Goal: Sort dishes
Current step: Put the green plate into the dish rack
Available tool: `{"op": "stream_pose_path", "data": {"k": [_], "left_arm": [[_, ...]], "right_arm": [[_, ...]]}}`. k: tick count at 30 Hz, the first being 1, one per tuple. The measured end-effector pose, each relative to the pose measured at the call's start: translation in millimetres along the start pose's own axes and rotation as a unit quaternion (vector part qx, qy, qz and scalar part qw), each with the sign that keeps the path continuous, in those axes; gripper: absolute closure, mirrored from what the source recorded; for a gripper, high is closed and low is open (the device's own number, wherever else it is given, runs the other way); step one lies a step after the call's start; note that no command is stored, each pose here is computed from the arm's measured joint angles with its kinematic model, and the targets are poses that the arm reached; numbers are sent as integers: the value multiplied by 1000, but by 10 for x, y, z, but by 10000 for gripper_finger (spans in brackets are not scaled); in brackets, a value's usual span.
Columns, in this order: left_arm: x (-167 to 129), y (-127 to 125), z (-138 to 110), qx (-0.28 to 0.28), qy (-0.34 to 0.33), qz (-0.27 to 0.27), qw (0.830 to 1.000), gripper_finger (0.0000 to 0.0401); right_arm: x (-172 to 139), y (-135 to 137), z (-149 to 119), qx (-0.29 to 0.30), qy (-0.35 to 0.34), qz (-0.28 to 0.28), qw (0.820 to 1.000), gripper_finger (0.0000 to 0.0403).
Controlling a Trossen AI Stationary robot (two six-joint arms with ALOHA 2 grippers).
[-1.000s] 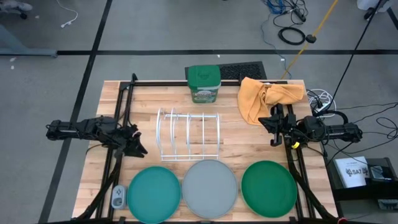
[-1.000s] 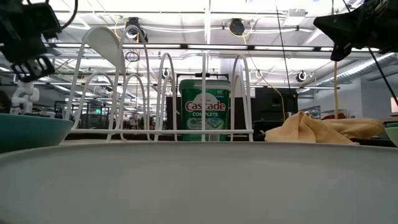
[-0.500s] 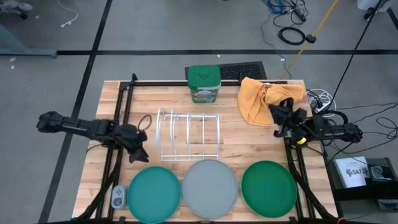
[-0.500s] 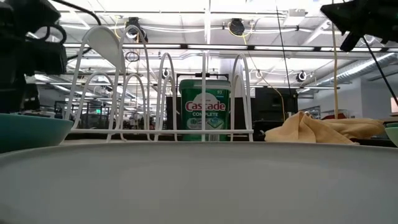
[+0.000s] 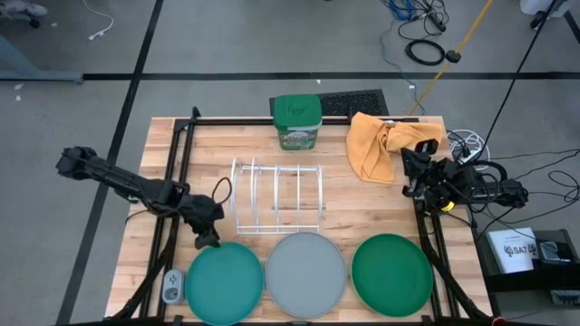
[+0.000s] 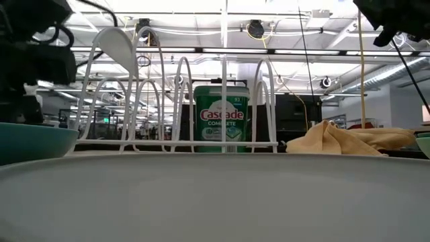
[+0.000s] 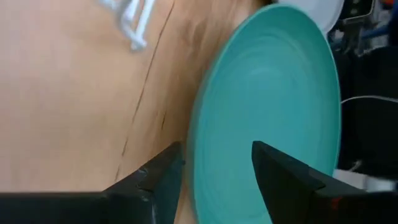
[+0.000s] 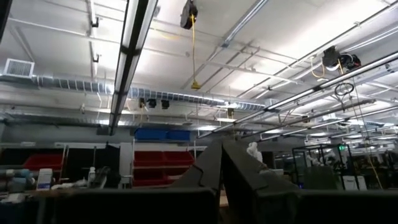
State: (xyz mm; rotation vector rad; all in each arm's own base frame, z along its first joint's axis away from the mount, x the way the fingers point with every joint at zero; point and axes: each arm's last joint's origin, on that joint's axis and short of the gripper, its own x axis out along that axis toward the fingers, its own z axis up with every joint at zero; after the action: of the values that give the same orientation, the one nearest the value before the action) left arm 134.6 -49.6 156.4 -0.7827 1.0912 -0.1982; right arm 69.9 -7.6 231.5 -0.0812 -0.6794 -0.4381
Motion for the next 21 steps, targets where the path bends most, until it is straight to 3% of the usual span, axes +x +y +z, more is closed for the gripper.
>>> {"op": "stream_pose_path", "data": {"k": [10,17,21], "left_arm": [[-324,-259,72,29,-70,85,993,228],[-666,-545,142,33,-105,49,993,228],[-665,-724,170,29,-82,34,996,228]], "right_arm": [[0,5,-18,-4,9,2,1000,394],[-1,9,-32,-7,15,4,1000,394],[-1,12,-45,-9,22,6,1000,394]]}}
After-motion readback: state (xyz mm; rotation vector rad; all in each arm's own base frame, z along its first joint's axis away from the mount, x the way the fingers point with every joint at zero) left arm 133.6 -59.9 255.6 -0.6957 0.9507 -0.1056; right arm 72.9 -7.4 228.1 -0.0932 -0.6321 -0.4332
